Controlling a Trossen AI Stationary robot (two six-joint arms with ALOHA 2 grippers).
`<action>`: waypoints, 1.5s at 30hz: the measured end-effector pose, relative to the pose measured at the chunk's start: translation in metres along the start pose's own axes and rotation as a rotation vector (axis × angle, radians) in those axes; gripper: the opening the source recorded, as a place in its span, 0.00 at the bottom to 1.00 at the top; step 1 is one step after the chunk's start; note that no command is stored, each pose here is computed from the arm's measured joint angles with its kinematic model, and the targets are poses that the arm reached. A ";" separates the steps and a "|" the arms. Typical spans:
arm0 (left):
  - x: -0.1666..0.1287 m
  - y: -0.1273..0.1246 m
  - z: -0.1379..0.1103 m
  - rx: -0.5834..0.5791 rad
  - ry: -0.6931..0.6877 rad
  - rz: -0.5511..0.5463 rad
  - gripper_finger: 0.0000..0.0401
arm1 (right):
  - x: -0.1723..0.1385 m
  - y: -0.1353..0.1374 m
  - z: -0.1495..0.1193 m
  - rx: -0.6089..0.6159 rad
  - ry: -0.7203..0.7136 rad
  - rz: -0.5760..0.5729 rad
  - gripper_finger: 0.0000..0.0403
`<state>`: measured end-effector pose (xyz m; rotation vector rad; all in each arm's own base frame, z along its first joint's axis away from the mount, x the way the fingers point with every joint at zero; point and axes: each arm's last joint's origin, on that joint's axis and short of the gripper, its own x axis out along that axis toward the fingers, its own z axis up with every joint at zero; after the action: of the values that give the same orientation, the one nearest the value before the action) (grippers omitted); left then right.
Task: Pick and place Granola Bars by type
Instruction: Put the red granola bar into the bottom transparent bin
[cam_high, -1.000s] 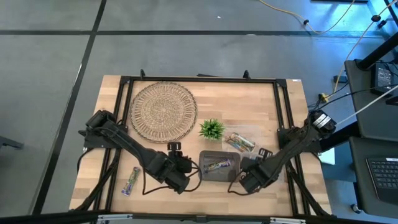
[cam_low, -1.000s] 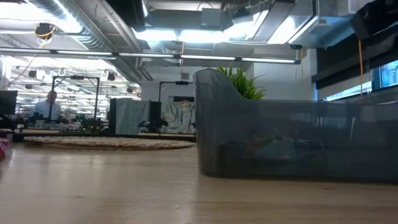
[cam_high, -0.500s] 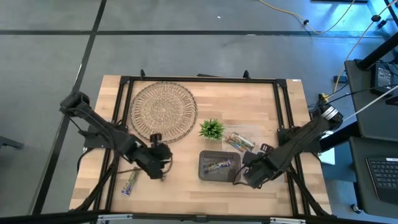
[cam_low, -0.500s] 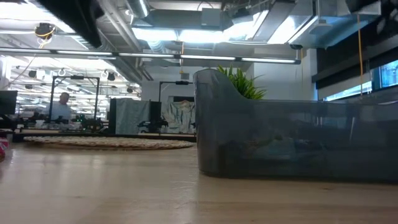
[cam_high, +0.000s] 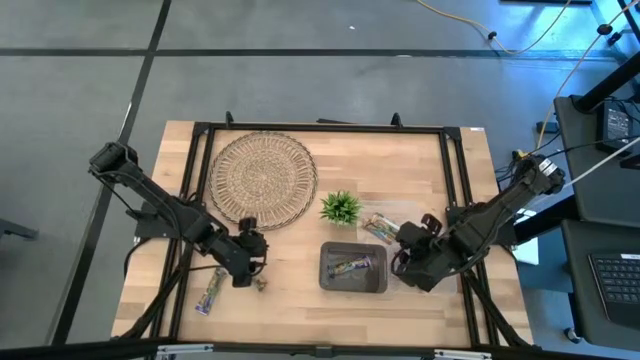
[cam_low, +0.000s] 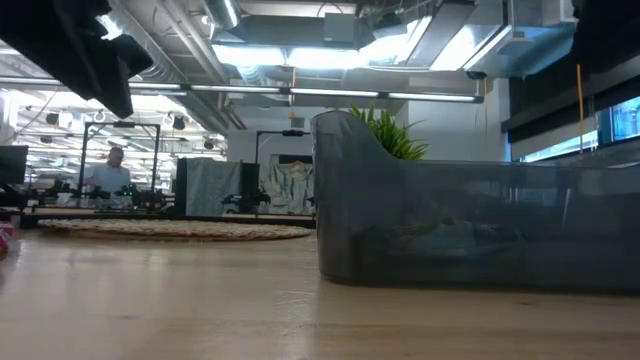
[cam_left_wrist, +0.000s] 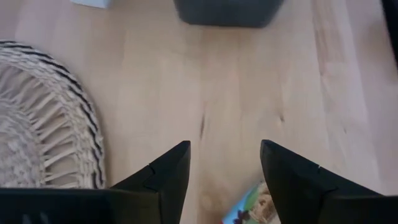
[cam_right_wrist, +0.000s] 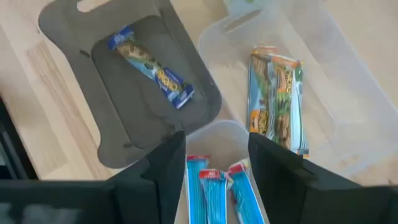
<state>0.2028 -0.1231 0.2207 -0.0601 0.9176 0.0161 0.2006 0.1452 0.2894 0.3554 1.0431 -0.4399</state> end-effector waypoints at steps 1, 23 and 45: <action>0.000 0.000 0.000 0.002 0.006 -0.008 0.47 | 0.000 0.000 0.000 0.001 -0.003 0.001 0.44; -0.001 -0.006 -0.003 0.084 0.095 -0.180 0.63 | 0.001 0.009 0.004 0.043 -0.041 0.078 0.44; 0.028 -0.025 -0.037 0.386 0.343 -0.128 0.61 | -0.001 0.017 0.010 0.092 -0.144 0.130 0.44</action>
<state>0.1919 -0.1507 0.1772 0.2439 1.2431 -0.2972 0.2161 0.1548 0.2957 0.4635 0.8558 -0.3916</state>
